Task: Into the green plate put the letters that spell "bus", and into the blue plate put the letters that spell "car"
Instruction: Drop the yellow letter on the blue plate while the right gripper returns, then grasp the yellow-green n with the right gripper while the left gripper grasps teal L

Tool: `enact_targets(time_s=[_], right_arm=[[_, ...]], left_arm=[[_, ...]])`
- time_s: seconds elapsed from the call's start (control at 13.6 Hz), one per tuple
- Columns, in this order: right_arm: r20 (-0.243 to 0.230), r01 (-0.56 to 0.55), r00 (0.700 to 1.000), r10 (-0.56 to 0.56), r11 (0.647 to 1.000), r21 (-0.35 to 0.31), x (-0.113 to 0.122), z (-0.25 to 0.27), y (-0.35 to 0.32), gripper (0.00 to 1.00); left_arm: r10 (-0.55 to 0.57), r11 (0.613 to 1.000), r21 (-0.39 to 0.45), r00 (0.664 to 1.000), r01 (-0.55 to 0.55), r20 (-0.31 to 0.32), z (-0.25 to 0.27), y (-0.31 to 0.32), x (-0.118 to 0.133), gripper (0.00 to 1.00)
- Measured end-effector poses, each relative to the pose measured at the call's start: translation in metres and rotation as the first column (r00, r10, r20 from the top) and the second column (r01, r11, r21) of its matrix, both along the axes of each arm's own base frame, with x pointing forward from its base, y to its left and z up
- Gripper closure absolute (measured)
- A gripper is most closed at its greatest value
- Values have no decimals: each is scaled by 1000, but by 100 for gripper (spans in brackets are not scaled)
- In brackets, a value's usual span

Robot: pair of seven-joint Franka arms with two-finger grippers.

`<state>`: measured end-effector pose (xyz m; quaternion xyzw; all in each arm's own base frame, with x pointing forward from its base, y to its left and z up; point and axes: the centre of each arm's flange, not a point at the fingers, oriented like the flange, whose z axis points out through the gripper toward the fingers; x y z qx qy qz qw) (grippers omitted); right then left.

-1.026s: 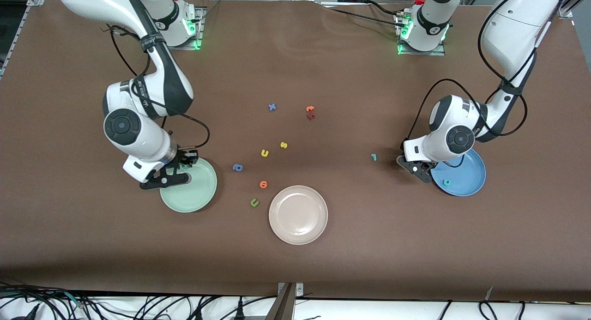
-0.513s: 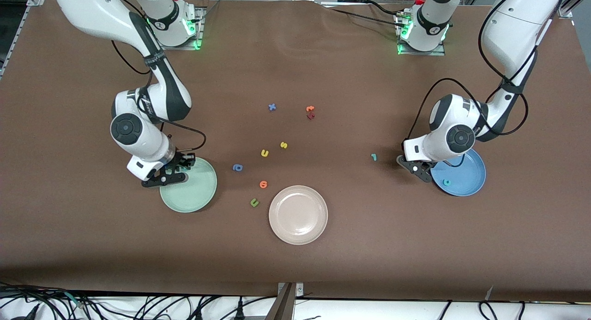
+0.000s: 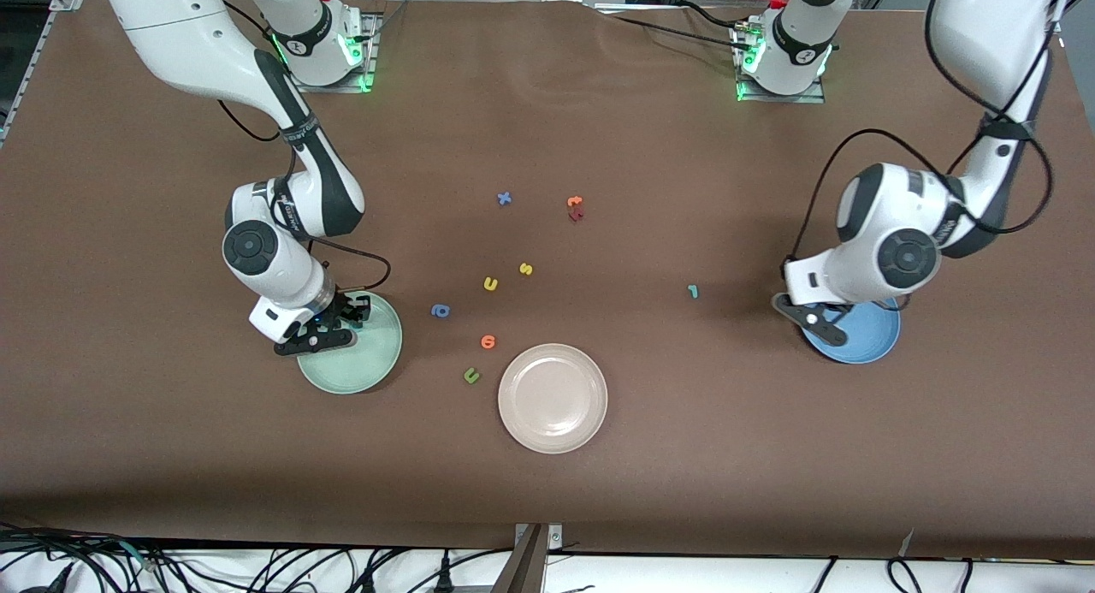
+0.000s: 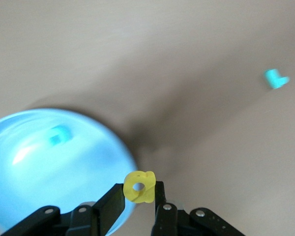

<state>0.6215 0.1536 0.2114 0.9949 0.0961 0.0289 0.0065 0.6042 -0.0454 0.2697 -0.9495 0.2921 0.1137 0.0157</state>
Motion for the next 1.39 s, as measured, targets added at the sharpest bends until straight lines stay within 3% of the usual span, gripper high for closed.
enact_targets(time_s=[0.15,0.37,0.44,0.51,0.73,0.95,1.17,1.39], right_arm=[[15,21,1000,-21,1000,6,3,12,2,35],[23,156,987,-158,987,46,-6,39,43,4],[24,215,976,-217,974,67,-15,44,72,4],[25,270,962,-273,959,88,-27,46,105,5],[13,411,909,-416,901,137,-62,36,179,5],[-5,508,857,-514,845,170,-79,8,207,11],[-6,528,842,-540,820,223,-91,-32,225,15],[-7,520,845,-534,820,238,-95,-53,235,18]], left_arm=[[-7,999,53,1000,7,7,1,44,6,69],[12,998,56,1000,-13,11,-27,87,8,69],[16,999,47,1000,-16,4,-41,90,7,69],[16,999,39,1000,-16,-5,-53,90,6,63],[-8,1000,24,1000,8,-20,-67,80,5,35],[-43,999,-9,999,43,-13,-55,40,9,4],[20,997,-74,1000,-21,-14,-45,-13,7,0],[126,991,-47,992,-126,-10,-44,-68,-1,0]])
